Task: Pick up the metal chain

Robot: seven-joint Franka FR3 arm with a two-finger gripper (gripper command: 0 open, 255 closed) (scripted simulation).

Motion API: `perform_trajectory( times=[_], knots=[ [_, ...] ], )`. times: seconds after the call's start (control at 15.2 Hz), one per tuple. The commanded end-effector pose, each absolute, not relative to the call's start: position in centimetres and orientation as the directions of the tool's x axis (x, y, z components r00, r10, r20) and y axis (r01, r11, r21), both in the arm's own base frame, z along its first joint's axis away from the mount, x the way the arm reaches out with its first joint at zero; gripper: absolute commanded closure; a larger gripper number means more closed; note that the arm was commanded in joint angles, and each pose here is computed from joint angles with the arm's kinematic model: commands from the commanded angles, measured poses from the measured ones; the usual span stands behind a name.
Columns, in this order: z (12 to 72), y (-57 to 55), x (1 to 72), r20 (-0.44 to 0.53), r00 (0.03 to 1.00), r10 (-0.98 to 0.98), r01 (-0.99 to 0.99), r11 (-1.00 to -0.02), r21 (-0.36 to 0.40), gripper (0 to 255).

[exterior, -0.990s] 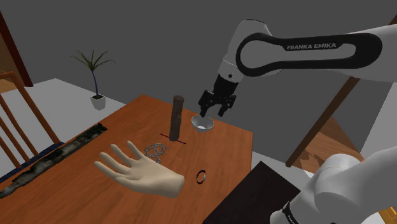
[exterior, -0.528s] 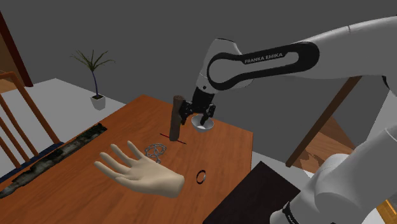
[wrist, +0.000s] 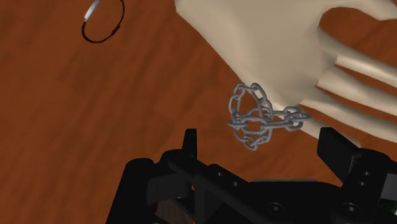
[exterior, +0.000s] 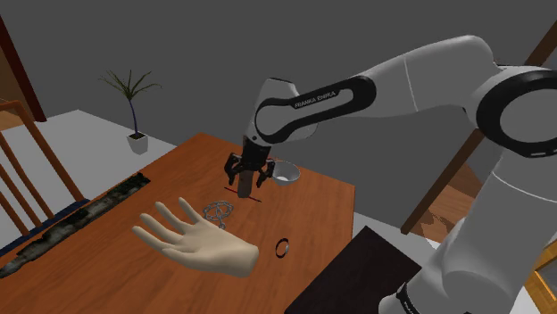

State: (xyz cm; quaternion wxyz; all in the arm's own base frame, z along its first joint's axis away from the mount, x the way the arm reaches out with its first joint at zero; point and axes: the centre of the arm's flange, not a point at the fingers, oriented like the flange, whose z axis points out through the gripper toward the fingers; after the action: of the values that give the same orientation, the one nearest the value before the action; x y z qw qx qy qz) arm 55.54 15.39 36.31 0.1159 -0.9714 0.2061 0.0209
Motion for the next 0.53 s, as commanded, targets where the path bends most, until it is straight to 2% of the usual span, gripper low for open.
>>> perform_trajectory(
  times=[0.0,0.46],
  knots=[
    [34.3,16.1,57.3,-0.104,0.903,-0.416,-0.429,-0.876,-0.220,0],
    [27.4,18.7,63.2,-0.158,0.863,-0.480,-0.505,-0.832,-0.228,0]
  ],
)
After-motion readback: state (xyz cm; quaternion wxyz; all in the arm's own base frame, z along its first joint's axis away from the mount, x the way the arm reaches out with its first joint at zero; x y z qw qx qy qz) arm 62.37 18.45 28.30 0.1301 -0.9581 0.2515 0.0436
